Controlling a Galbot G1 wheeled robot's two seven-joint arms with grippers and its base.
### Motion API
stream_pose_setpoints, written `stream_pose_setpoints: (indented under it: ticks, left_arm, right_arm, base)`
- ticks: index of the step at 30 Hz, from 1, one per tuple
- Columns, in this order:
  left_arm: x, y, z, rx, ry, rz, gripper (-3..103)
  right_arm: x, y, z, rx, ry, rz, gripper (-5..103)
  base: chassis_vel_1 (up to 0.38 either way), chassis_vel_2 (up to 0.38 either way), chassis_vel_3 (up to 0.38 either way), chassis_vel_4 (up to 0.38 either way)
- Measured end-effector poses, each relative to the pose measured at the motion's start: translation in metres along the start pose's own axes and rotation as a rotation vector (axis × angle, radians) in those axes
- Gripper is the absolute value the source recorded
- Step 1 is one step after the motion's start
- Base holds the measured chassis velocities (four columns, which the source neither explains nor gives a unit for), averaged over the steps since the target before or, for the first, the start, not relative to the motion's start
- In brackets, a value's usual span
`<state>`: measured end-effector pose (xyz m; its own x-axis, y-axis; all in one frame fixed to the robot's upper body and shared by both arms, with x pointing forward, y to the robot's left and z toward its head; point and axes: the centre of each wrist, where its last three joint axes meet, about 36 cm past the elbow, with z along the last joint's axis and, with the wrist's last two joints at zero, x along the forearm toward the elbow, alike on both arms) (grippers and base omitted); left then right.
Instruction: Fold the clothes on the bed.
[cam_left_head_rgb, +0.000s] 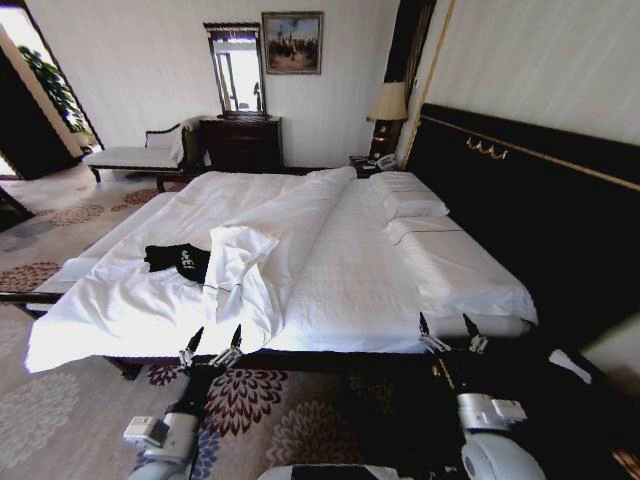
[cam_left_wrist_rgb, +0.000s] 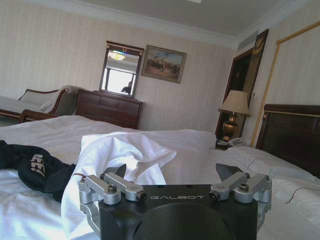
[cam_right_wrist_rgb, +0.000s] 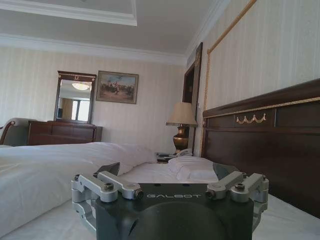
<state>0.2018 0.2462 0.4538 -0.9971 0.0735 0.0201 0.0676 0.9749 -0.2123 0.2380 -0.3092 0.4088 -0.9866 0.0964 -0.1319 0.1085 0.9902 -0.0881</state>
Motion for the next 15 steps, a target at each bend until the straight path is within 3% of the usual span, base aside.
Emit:
stream_pose_setpoints:
  ticks: [15]
  left_arm:
    - [0.004, 0.004, 0.003, -0.028, -0.013, 0.007, 100]
  right_arm:
    - [0.014, 0.009, 0.01, -0.008, 0.014, 0.04, 100]
  base:
    - [-0.118, 0.12, 0.112, -0.12]
